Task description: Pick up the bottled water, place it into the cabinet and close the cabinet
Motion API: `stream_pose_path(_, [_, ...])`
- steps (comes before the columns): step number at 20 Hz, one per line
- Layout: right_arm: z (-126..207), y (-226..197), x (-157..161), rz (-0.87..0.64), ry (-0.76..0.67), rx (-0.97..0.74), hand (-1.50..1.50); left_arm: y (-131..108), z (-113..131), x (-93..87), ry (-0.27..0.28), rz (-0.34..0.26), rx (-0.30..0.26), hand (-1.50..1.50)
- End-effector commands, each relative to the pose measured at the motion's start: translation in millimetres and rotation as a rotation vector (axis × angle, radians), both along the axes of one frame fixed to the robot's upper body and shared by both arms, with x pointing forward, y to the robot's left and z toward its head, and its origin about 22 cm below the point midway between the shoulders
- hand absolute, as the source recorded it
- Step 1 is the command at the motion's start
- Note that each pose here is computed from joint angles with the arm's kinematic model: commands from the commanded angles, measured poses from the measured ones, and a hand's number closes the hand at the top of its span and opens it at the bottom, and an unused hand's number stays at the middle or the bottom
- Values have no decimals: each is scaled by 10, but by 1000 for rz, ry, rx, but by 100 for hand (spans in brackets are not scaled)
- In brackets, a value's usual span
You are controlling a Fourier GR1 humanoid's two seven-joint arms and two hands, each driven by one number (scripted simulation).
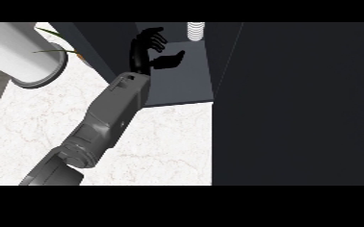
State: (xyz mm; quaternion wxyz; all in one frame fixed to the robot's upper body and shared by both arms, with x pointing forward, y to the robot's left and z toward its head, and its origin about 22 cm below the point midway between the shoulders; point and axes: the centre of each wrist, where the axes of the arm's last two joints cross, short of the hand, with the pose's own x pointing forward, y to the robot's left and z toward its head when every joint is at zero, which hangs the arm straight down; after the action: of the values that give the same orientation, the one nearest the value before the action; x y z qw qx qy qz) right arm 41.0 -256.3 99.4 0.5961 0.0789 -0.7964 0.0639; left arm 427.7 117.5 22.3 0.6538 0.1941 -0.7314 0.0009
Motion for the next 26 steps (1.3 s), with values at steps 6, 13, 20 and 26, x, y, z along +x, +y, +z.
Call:
stream_pose_path(6, [40,7,-33,37,-10,44,-150,62,181,117,-70,71,139,-150])
stream_pose_path(13, [77,32,16,49,-31,67,-150,-61,412,191,-127,-90,19,-150])
stream_pose_path(20, [130,-12,-71,57,-9,47,-150,-173,445,166,-258,-222,-174,-150])
stream_pose_path(26, [117,-115,-83,25,9,54,-150,-298,246,50,-233,-286,-205,-150])
